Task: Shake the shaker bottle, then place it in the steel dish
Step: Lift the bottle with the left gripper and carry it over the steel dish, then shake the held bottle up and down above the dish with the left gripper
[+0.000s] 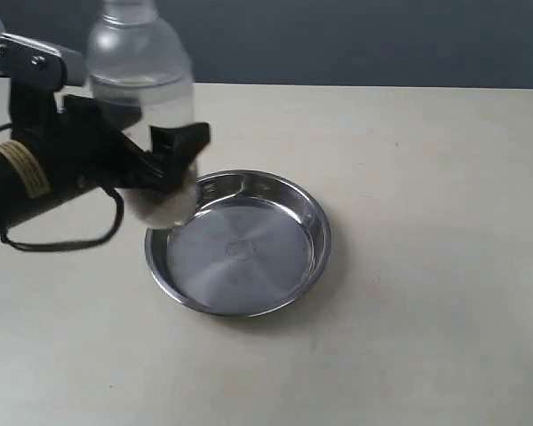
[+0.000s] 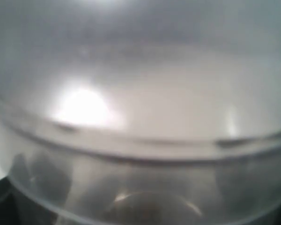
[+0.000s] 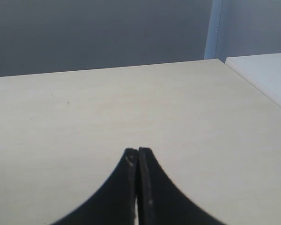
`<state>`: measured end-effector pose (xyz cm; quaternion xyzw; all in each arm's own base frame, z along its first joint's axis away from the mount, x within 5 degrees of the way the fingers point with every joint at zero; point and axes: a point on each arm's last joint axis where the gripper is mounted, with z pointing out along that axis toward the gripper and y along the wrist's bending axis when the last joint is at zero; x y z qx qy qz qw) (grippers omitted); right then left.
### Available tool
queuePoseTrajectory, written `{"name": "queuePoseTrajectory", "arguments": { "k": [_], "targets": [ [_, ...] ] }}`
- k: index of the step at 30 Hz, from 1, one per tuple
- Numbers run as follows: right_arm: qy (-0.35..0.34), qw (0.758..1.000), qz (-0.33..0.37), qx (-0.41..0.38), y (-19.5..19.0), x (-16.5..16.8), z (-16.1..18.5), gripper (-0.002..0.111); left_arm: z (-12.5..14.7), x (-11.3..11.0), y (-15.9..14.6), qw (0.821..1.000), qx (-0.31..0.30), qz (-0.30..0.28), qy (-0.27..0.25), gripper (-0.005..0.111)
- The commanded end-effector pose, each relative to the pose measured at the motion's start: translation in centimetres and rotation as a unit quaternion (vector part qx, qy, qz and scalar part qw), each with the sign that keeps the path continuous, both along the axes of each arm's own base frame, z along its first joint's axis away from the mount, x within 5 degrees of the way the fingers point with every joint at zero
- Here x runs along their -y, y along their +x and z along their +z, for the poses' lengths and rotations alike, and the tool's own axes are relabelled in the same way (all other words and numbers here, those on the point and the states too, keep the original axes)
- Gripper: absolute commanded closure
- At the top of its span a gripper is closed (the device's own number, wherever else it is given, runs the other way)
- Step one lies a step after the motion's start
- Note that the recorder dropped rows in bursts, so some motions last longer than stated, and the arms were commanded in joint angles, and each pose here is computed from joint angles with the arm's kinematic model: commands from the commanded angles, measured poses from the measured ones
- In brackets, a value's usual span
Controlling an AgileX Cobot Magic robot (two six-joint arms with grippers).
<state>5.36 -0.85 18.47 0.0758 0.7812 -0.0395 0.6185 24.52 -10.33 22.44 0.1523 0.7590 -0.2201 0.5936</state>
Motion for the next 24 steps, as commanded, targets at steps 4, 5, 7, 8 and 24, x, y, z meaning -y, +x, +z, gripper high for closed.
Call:
{"name": "queuePoseTrajectory", "arguments": {
  "k": [4, 5, 7, 8, 24],
  "targets": [
    [-0.001, 1.0, 0.002, 0.007, 0.0, 0.0, 0.1, 0.109, -0.2, -1.9, 0.5, 0.97, -0.007, 0.215, -0.116, 0.106],
    [-0.001, 1.0, 0.002, 0.007, 0.0, 0.0, 0.1, 0.109, 0.0, -0.3, 0.2, 0.986, -0.001, 0.142, -0.093, 0.106],
    [-0.001, 1.0, 0.002, 0.007, 0.0, 0.0, 0.1, 0.109, 0.4, 4.5, -1.8, 0.993, 0.026, -0.115, 0.005, 0.106],
    [-0.001, 1.0, 0.002, 0.007, 0.0, 0.0, 0.1, 0.109, 0.3, 5.3, -2.3, 0.989, 0.016, -0.146, 0.022, 0.106],
    [-0.001, 1.0, 0.002, 0.007, 0.0, 0.0, 0.1, 0.109, -0.7, 6.0, -0.8, 0.998, -0.037, -0.036, 0.029, 0.106]
  ]
}}
